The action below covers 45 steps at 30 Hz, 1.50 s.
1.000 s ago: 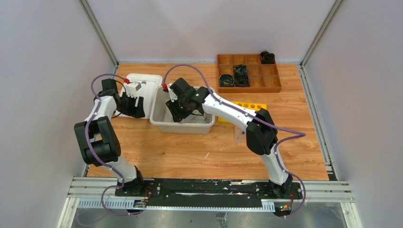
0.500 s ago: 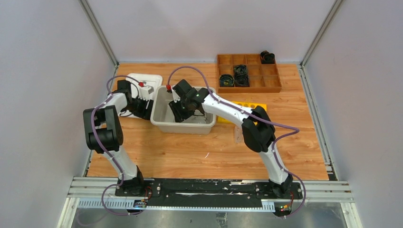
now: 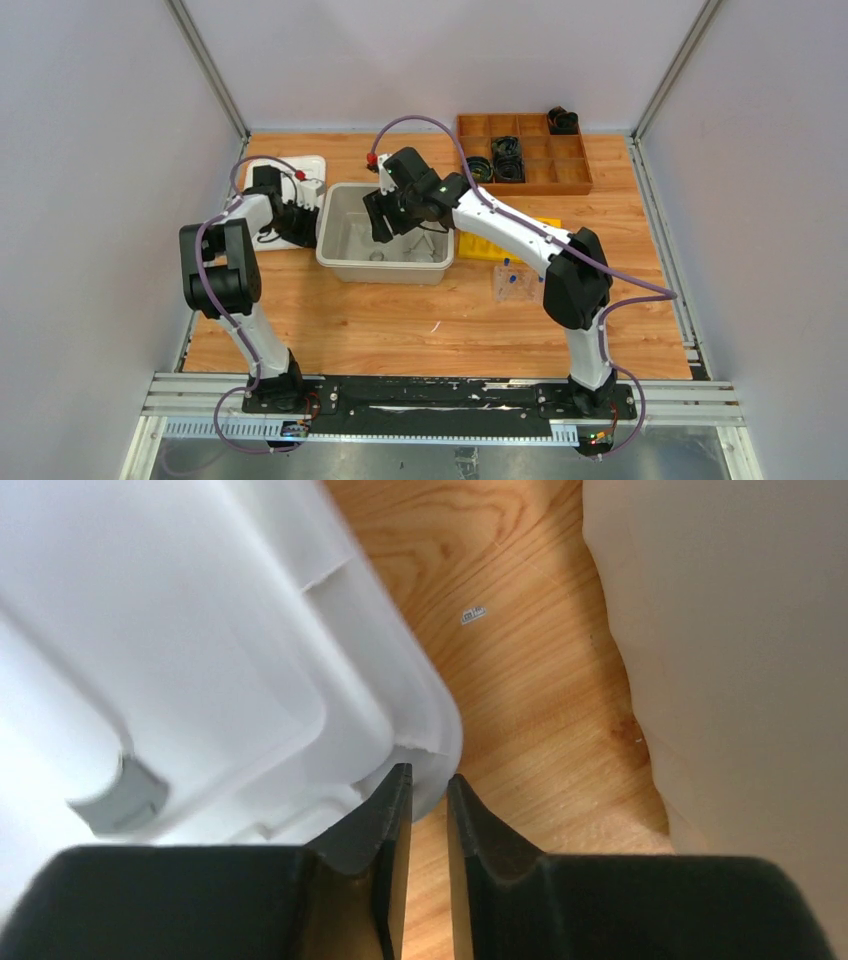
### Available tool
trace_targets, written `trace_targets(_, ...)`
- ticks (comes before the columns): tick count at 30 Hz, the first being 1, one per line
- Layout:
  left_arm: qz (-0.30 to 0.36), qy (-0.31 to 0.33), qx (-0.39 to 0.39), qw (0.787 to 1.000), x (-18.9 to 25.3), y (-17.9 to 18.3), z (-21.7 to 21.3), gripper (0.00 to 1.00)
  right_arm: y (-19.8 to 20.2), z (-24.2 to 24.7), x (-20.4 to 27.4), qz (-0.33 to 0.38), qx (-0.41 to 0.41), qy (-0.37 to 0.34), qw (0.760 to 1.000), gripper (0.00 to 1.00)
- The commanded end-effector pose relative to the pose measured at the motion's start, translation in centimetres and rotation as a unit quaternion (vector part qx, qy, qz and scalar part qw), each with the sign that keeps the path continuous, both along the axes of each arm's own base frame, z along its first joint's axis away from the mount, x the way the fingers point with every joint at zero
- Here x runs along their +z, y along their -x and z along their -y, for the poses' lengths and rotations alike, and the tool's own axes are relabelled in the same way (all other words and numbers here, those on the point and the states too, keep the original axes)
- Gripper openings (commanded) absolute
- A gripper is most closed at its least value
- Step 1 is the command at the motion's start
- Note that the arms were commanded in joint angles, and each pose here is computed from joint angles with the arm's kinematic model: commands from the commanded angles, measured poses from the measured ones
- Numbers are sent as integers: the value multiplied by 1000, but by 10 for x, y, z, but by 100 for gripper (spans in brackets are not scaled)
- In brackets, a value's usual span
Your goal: Organize the chemistry lab equipment
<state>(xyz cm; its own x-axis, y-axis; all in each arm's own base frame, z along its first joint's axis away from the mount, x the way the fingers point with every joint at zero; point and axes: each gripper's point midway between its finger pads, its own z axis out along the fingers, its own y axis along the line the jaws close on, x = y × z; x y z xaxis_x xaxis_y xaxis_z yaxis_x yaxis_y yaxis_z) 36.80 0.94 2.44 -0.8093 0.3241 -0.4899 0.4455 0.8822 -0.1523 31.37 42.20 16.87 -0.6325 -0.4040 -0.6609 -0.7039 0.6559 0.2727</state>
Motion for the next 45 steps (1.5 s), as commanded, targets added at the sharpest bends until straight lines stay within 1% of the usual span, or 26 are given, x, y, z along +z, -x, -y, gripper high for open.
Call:
trace_targets(1,5,-52,1,999,-2,5,-17,15,-5,8,34,33,-10,-23,999,63)
trace_targets(5,15,-76,-16,997,7,13,-23,0,-6,14,44,51,-10,-24,998,61)
trace_targets(11,30,-100,-45,993,28,24,-26,0,-6,19,51,60,-14,-33,998,57)
trace_targets(14,50,-106,-57,991,49,28,-25,0,-6,22,55,68,-15,-34,997,55)
trace_targets(16,65,-112,-65,989,66,31,-24,0,-7,24,58,75,-16,-35,996,55)
trace_targets(18,80,-112,-76,988,88,35,-21,0,-6,25,65,85,-12,-40,995,58)
trace_targets(22,115,-90,-106,984,132,52,-3,0,-6,26,82,116,6,-49,992,66)
trace_targets(25,142,-74,-134,978,167,69,14,0,-6,28,100,157,29,-62,985,71)
trace_targets(27,154,-71,-153,974,185,82,24,0,-3,26,113,190,60,-81,977,75)
trace_targets(30,176,-71,-184,964,215,101,41,0,5,25,130,277,131,-101,946,79)
trace_targets(33,201,-66,-217,953,245,121,57,0,15,27,143,364,193,-113,904,85)
trace_targets(36,213,-58,-260,940,266,141,78,0,20,30,158,436,232,-104,863,86)
trace_targets(38,214,-57,-285,932,275,153,87,0,21,33,167,472,249,-95,840,86)
trace_targets(42,227,-71,-333,913,285,173,101,0,35,33,183,558,294,-72,772,85)
trace_targets(45,227,-71,-362,901,285,184,111,0,43,29,182,607,311,-37,730,85)
